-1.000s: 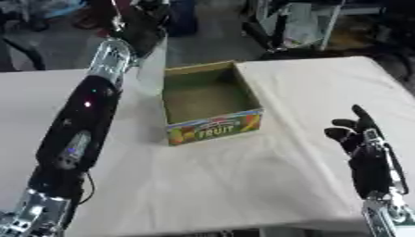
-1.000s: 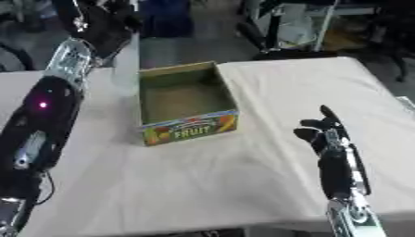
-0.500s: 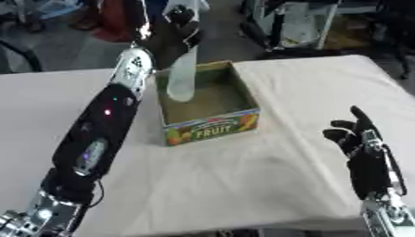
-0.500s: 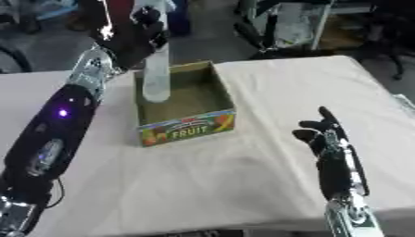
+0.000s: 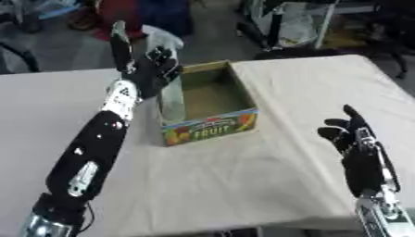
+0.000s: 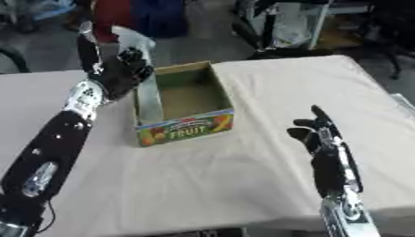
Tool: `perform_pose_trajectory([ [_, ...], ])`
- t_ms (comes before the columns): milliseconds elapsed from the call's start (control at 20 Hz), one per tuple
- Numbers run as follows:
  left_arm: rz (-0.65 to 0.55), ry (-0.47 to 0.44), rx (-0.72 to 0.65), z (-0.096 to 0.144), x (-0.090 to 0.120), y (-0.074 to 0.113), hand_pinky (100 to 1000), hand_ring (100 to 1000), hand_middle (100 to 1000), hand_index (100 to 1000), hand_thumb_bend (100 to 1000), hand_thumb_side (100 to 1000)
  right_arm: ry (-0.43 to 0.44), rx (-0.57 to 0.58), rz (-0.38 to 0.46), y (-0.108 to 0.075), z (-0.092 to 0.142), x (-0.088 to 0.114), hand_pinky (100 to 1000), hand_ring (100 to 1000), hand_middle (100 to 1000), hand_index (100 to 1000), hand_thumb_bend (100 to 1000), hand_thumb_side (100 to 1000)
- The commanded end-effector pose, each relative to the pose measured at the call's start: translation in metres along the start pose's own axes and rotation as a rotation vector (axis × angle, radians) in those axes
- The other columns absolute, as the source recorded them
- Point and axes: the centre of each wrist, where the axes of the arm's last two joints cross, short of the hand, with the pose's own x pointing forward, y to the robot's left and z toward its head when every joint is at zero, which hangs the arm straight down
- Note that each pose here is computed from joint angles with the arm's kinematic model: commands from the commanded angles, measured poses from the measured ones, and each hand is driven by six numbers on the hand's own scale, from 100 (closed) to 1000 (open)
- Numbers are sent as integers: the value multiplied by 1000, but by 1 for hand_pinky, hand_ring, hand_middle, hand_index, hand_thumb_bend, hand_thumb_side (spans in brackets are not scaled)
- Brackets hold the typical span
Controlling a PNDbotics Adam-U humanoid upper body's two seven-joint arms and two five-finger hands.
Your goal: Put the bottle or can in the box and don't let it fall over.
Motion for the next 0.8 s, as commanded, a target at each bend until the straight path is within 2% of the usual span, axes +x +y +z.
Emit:
perform_pose_trajectory([
  [50, 5, -28, 10, 3, 7, 1, 319, 169, 300, 1000, 635, 1000, -17, 55, 18, 1, -6, 5, 793, 665, 660, 928, 100, 775],
  [250, 24, -64, 43, 13, 11, 13, 320, 170, 303, 1000, 628, 1000, -23, 87, 27, -1, -6, 6, 793, 664, 656, 919, 100, 767],
  [450, 38, -171, 68, 35, 26, 26, 325, 172, 304, 1000, 643, 1000, -31, 52, 34, -6, -6, 7, 793, 664, 656, 919, 100, 766],
  [800, -1, -433, 82, 106, 63, 55, 342, 184, 312, 1000, 663, 1000, -41, 26, 49, -11, -6, 9, 794, 665, 658, 919, 100, 767],
])
